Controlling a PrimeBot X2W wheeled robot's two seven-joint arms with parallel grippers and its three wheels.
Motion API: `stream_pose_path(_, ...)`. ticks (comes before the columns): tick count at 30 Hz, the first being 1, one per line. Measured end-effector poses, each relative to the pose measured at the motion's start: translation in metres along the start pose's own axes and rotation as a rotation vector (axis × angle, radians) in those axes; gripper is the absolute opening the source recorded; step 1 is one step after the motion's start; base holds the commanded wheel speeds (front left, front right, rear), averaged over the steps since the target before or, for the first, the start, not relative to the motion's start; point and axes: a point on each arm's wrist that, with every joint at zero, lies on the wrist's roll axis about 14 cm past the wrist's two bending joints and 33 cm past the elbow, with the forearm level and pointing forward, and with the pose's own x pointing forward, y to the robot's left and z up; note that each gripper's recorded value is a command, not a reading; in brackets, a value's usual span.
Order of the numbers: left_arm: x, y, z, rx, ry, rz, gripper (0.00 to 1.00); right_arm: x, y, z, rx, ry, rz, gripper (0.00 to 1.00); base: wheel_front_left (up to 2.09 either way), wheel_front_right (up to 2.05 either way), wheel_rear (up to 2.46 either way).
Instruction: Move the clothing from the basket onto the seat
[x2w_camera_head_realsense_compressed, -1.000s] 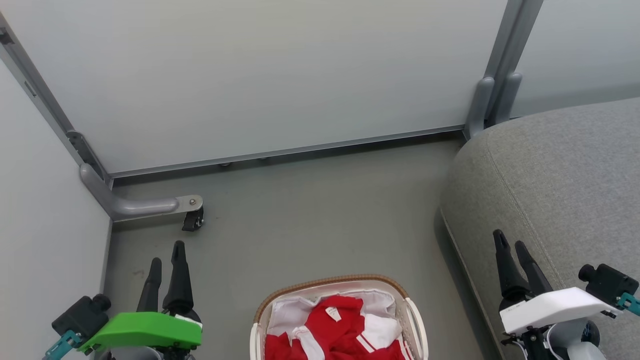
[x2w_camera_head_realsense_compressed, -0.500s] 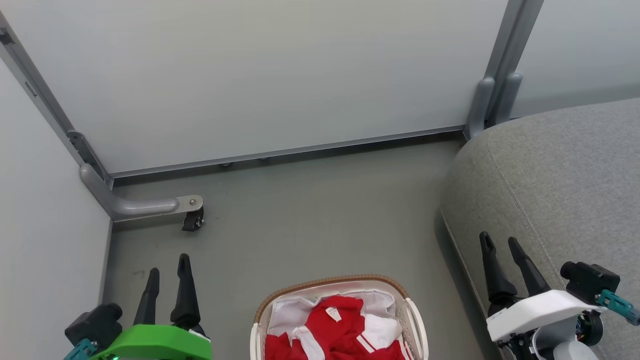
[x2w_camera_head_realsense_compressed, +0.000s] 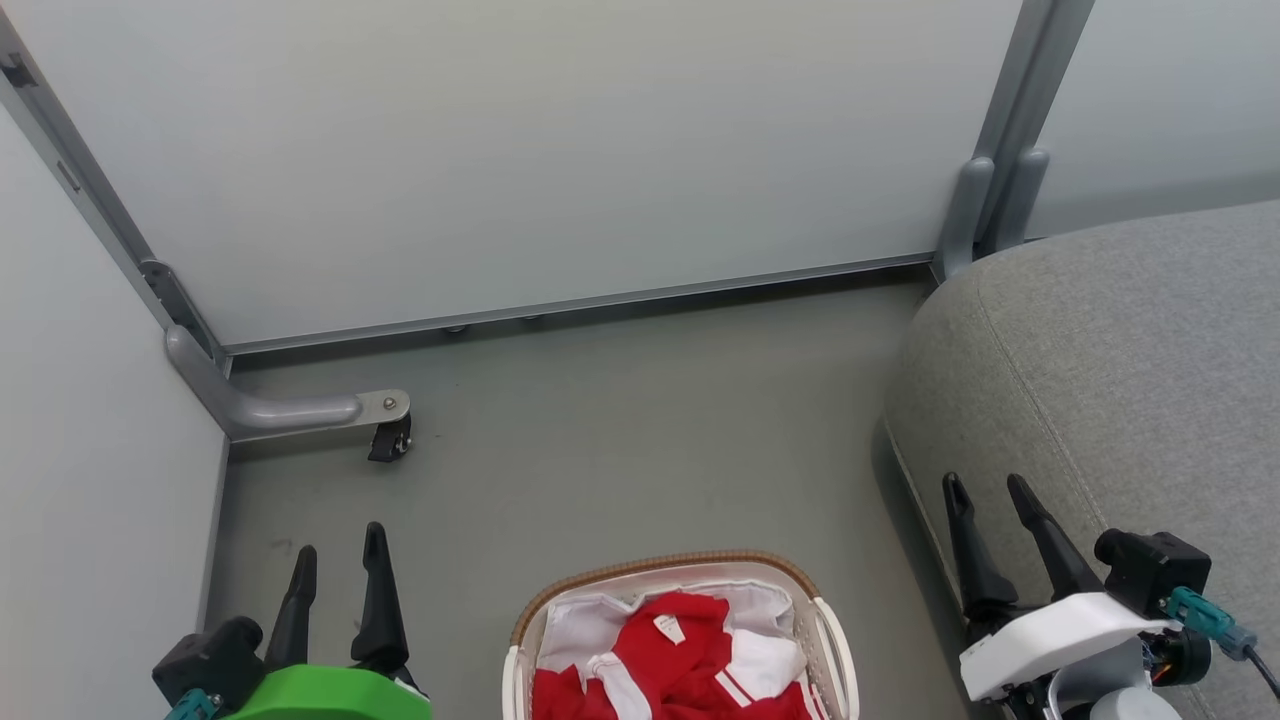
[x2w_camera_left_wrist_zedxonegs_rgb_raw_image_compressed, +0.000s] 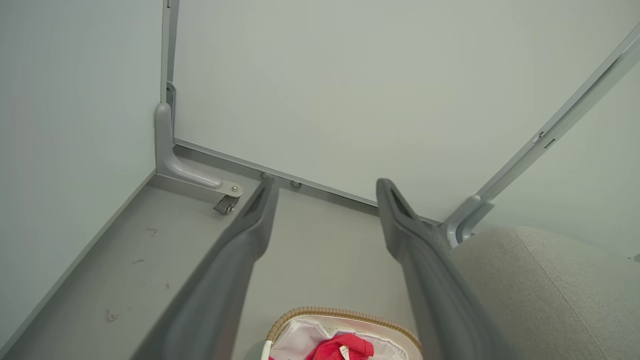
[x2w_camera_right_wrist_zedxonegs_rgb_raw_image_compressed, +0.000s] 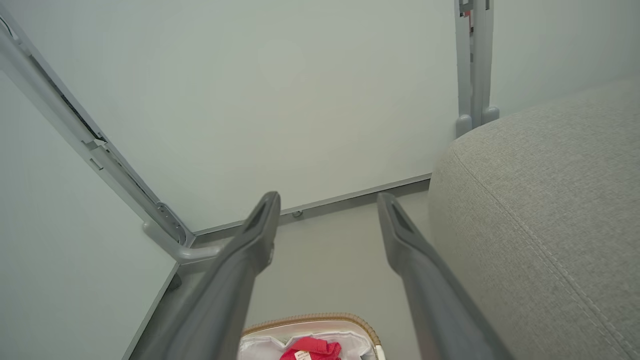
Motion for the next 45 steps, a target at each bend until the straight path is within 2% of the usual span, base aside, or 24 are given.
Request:
stream_pose_path(12,-0.004,-0.001,-0.006,0.099,0.004,-0.012,1.0,-0.001,0.005,0.001,-0.116,-0.011,0.028,1.0,0.0,0.0,0.0)
stream_pose_path(45,-0.011,-0.005,-0.014,0.289,-0.008,-0.047,1.0,-0.001,0.017,-0.001,-0.37,-0.03,0.102,1.0,0.0,0.0,0.0)
